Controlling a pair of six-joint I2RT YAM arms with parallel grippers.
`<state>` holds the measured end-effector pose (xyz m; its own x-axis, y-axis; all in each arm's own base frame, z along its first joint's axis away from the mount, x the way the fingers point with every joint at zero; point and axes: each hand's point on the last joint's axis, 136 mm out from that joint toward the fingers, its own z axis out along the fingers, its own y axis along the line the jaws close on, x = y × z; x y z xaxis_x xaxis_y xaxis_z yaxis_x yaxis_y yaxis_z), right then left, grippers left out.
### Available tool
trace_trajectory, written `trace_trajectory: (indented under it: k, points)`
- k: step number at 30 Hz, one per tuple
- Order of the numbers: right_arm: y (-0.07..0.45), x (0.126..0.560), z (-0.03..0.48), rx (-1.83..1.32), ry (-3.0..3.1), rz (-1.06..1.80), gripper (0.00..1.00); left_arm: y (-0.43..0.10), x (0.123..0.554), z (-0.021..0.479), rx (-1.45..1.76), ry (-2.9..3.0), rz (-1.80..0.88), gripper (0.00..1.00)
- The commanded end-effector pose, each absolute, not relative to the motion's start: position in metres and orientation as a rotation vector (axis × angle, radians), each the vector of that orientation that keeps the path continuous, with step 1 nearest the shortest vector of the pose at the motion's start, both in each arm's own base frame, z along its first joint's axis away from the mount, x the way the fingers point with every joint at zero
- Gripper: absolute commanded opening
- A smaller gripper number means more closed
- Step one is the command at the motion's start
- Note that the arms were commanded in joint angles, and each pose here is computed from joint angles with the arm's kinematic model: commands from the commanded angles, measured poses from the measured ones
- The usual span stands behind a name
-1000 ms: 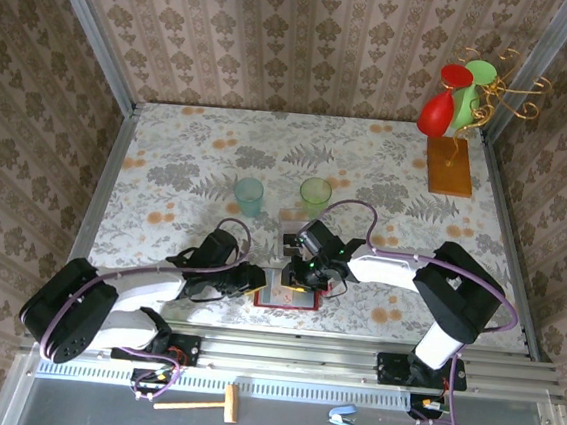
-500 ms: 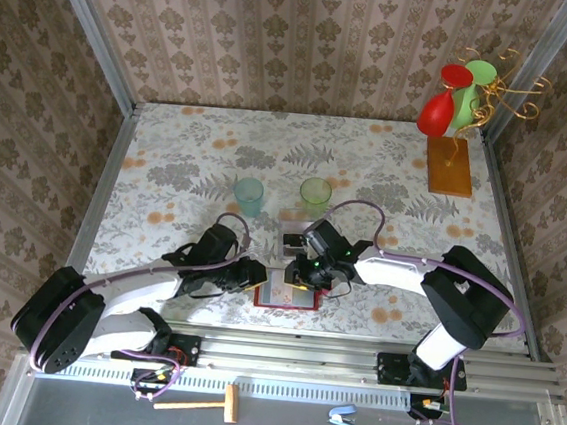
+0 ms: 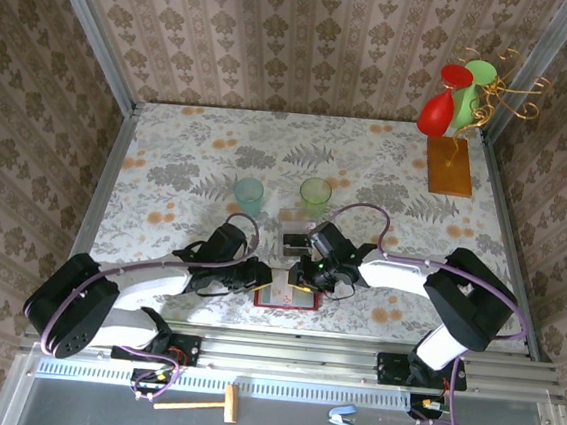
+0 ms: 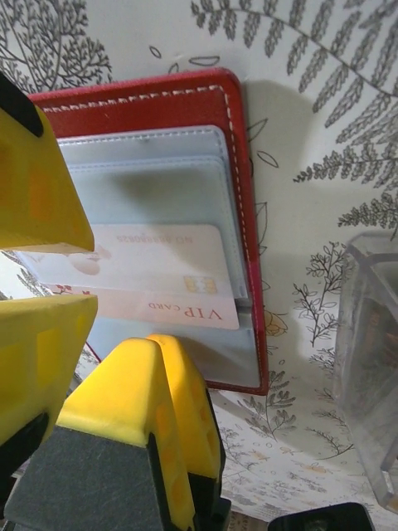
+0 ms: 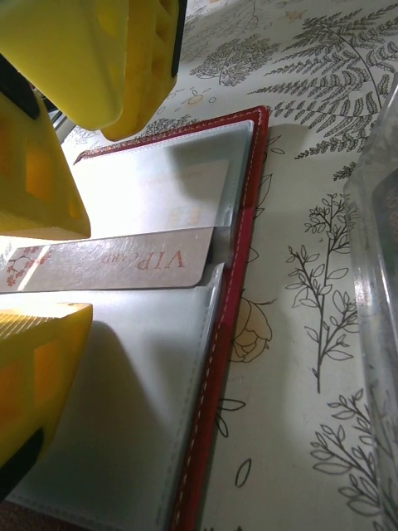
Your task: Take the credit cards out of the card holder
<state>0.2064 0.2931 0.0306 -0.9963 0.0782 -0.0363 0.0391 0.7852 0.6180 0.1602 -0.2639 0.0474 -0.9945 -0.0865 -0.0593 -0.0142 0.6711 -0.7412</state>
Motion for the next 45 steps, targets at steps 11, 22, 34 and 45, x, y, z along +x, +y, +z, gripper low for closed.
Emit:
trace_trajectory:
  k: [11, 22, 34, 45]
  points:
    - [0.298, 0.206, 0.032, 0.130, 2.893, 1.085, 0.26, -0.263, 0.155, 0.029, -0.077, 2.832, -1.212, 0.14]
    - [0.294, 0.203, 0.020, 0.155, 2.921, 1.062, 0.25, -0.258, 0.151, 0.023, -0.086, 2.847, -1.192, 0.14]
    - [0.302, 0.202, 0.017, 0.168, 2.917, 1.142, 0.25, -0.257, 0.150, 0.021, -0.087, 2.852, -1.186, 0.14]
    - [0.306, 0.204, 0.028, 0.187, 2.870, 1.208, 0.20, -0.256, 0.149, 0.020, -0.091, 2.855, -1.184, 0.13]
